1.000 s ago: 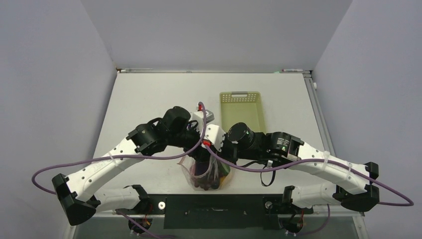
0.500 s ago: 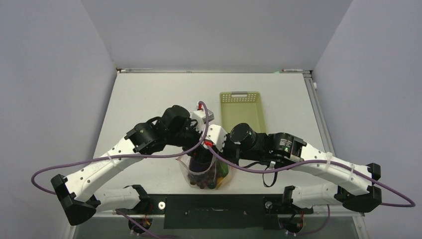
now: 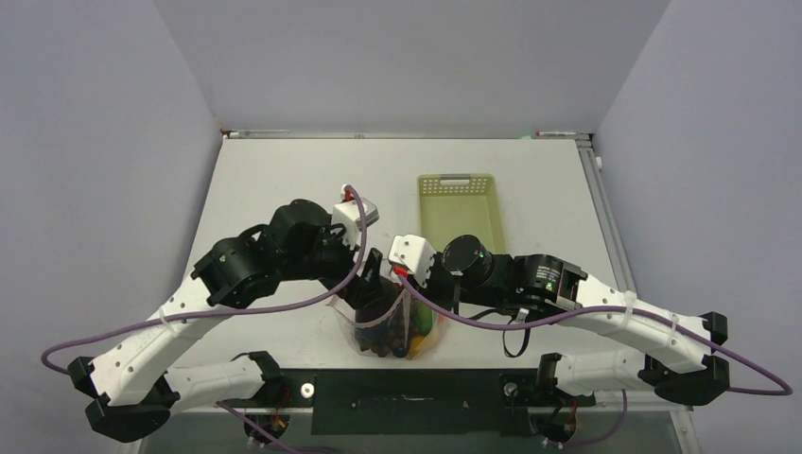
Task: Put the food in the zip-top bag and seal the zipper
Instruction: Adjust the fake vegetable in the zipper food storage bag.
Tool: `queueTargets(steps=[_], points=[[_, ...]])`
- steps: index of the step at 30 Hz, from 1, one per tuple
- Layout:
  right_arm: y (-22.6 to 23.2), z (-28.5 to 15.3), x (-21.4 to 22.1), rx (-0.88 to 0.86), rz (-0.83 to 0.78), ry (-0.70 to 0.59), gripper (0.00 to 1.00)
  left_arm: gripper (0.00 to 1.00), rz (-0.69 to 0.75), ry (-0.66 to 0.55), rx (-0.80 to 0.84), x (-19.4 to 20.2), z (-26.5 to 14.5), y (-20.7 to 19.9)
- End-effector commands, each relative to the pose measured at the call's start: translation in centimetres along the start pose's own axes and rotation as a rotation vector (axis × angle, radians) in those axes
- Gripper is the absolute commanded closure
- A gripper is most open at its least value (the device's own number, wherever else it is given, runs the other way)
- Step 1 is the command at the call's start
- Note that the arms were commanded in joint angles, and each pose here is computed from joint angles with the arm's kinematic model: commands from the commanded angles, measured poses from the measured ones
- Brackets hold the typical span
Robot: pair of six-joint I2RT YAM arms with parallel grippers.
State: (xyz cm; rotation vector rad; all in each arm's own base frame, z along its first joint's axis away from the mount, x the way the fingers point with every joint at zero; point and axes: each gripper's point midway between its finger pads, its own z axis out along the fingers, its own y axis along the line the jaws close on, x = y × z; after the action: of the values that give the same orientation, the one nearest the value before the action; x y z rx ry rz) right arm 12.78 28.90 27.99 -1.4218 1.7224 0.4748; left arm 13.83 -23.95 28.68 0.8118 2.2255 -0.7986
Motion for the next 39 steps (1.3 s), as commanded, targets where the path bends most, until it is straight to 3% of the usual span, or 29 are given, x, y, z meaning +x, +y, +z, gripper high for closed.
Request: queueTargets(steps=[1,10,19,30,35,39], points=[[-0.9,-1.1,-2.4,0.052,0.023,-0.107,0.93,0.04,-0.01,-0.055,-0.114,0.1,-3.0,1.7],[-0.8,-0.8,-2.2,0.051,0.03,-0.104,0.93,0.04,-0.128,-0.076,-0.203,4.2,-3.8,4.0],[-0.7,-0.8,-2.2,0.046,0.041,-0.103,0.93,0.03,-0.179,-0.072,-0.233,5.2,-2.0,5.6],[-0.7,-0.9,-2.1,0.049,0.05,-0.1,0.92,0.46,-0.227,-0.03,0.029,6.1,-0.6,3.1],[-0.9,-0.8,-2.6,0.055,0.054,-0.116,0.92,0.99,-0.237,0.0,0.092,6.9,-0.3,2.1],[-1.2,-0.8,-3.2,0.075,0.058,-0.137,0.92,1.0,-0.22,-0.023,0.061,5.7,-1.3,2.3]])
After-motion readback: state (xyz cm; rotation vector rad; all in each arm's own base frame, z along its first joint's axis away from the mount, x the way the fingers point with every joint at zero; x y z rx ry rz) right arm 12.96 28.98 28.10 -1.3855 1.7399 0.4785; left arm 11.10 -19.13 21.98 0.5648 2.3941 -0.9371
